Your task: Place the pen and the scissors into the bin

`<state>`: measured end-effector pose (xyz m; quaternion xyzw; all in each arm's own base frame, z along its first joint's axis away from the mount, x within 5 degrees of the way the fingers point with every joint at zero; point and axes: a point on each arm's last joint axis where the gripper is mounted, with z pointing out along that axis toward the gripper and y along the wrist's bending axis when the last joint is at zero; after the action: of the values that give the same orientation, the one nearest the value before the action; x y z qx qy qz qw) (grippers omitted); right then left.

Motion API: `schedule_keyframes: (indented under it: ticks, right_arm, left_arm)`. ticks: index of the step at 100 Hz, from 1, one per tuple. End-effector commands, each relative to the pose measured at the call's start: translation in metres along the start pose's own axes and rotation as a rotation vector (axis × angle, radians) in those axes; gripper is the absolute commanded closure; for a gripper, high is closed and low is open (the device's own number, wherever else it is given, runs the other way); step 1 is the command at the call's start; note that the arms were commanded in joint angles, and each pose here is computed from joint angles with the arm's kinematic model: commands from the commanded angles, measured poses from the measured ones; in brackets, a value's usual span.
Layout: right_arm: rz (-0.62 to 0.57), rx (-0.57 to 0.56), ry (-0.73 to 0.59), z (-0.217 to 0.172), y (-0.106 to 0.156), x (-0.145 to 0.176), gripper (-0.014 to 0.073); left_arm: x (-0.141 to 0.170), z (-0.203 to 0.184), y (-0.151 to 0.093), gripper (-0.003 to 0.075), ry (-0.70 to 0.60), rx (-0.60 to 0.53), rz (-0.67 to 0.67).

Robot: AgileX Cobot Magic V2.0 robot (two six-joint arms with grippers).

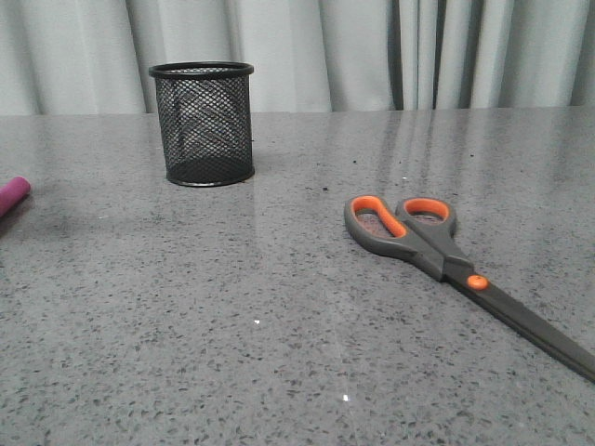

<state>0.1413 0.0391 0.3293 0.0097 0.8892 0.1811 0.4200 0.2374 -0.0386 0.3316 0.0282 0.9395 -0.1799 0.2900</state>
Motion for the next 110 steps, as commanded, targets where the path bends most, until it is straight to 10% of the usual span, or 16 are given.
schedule_keyframes:
  ticks: [1,68,86,92,110]
  right_arm:
    - [-0.021,-0.010,-0.086,-0.006,0.004,-0.014,0.0258]
    - [-0.021,-0.010,-0.101,-0.006,0.004,-0.015,0.0258]
    - [-0.021,-0.010,-0.113,-0.006,0.004,-0.016,0.0258]
    - [-0.021,-0.010,-0.113,-0.006,0.004,-0.016,0.0258]
    - [-0.021,-0.010,-0.113,-0.006,0.004,-0.016,0.0258]
  left_arm:
    - [-0.019,0.006,-0.007,0.0468,0.029,-0.023,0.024]
    - [-0.029,0.097,-0.002,0.0472,0.311,-0.191,0.054]
    - [-0.025,0.106,0.001,0.0631,0.359,-0.192,0.076]
    - [-0.027,0.105,0.001,0.0740,0.344,-0.182,0.106]
    - [-0.051,0.072,-0.018,0.0739,0.026,-0.088,0.122]
